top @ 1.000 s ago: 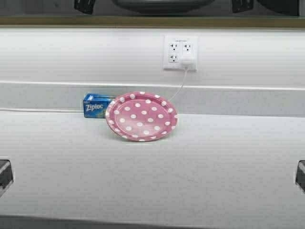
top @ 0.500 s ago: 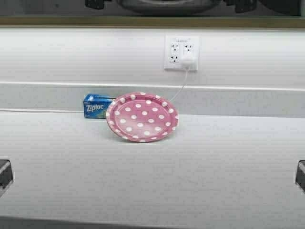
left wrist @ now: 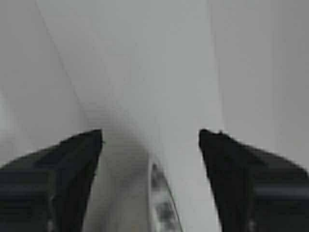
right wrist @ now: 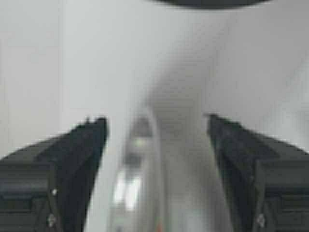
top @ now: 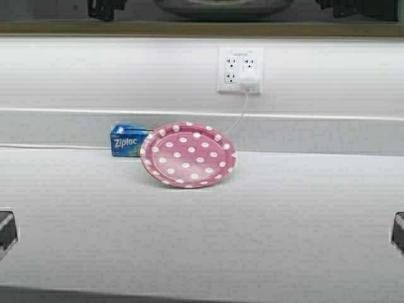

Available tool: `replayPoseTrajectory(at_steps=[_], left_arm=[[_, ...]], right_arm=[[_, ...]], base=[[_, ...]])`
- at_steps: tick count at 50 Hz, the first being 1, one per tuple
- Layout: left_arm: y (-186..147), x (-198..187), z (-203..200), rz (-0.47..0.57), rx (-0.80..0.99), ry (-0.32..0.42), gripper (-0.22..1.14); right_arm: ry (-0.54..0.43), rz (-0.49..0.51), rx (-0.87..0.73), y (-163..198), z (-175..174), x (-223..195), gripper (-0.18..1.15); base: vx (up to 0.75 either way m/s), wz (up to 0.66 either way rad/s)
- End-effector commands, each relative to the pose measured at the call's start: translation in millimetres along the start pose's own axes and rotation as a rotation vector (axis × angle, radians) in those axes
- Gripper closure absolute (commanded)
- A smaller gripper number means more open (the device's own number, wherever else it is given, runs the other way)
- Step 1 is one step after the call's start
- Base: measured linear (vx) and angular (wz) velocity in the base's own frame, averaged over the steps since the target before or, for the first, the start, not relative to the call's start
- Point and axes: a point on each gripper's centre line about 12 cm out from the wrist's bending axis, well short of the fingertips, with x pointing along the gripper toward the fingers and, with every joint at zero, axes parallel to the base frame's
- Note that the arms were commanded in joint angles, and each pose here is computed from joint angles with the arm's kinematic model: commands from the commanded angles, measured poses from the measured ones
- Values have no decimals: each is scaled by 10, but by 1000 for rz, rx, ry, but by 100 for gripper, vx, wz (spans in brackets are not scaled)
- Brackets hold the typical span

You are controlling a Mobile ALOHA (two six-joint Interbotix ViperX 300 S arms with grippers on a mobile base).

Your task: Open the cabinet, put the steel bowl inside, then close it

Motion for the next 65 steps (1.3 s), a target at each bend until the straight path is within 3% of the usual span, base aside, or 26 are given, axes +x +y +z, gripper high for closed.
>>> replayPoseTrajectory(at_steps=[1, 4, 8, 11, 14, 19, 29, 47, 65], left_arm=[[-383, -147, 59, -104, 67, 10, 13], [-459, -229, 24, -123, 113, 35, 36], [-532, -381, -60, -137, 174, 69, 83], [-599, -502, -139, -151, 227, 89, 106], [-628, -625, -206, -152, 306, 108, 101], [-673, -853, -294, -138, 463, 150, 82], [-617, -1286, -357, -32, 741, 285, 87], [-257, -1609, -367, 63, 1029, 424, 87], [41, -1731, -332, 132, 1087, 476, 87]], right_arm=[[-1, 93, -81, 377, 34, -206, 17], [14, 112, -143, 479, -15, -304, 38], [36, 132, -238, 566, -110, -467, 77], [55, 142, -318, 589, -196, -610, 101], [74, 143, -411, 596, -280, -753, 103], [127, 123, -613, 597, -446, -995, 85], [241, 28, -967, 471, -609, -1289, 90], [338, -9, -1024, 261, -814, -1307, 90], [375, -27, -1141, 159, -839, -1295, 90]], base=[[0, 0], [0, 0], [0, 0], [0, 0], [0, 0], [0, 0], [-3, -4], [-18, -11], [-26, -8]])
